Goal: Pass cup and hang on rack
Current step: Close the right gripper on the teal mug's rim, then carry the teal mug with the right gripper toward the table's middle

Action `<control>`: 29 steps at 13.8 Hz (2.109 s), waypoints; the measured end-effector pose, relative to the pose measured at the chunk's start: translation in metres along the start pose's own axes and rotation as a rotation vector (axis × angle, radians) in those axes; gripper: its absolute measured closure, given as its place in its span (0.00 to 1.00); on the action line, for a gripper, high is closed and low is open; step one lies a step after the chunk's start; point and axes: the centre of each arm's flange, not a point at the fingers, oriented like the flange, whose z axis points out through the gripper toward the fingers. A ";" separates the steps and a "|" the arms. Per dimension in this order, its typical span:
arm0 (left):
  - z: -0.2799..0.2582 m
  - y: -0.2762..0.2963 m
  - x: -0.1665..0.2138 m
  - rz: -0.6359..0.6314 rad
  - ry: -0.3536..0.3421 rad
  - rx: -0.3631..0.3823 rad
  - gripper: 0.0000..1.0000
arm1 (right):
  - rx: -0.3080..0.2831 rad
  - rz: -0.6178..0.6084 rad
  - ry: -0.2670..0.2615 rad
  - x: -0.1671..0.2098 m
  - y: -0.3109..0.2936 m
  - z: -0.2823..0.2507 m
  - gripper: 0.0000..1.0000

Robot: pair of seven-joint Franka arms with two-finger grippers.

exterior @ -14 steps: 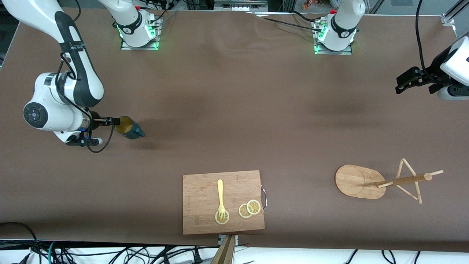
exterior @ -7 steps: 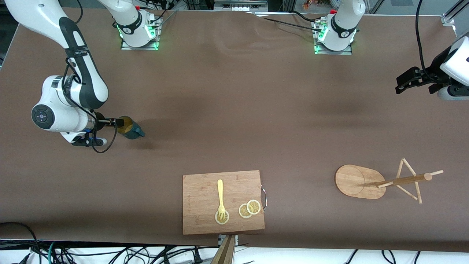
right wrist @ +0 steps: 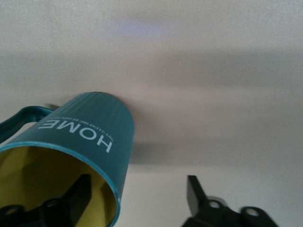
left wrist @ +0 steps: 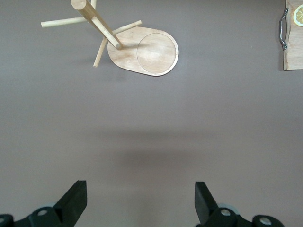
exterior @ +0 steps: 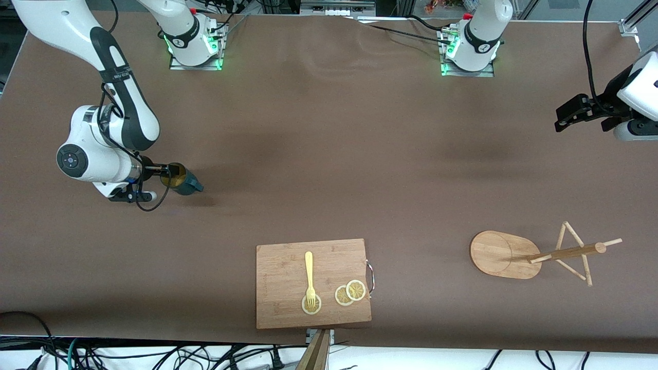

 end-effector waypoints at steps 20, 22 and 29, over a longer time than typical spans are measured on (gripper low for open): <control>0.001 0.000 0.001 0.000 -0.003 0.000 0.00 | 0.054 -0.085 0.200 0.021 -0.174 -0.110 0.95; 0.002 0.000 0.001 0.000 -0.004 0.000 0.00 | 0.069 -0.025 0.220 0.013 -0.239 -0.118 0.95; 0.003 0.000 0.002 0.001 -0.005 0.000 0.00 | 0.144 0.189 0.221 -0.033 -0.457 -0.088 0.95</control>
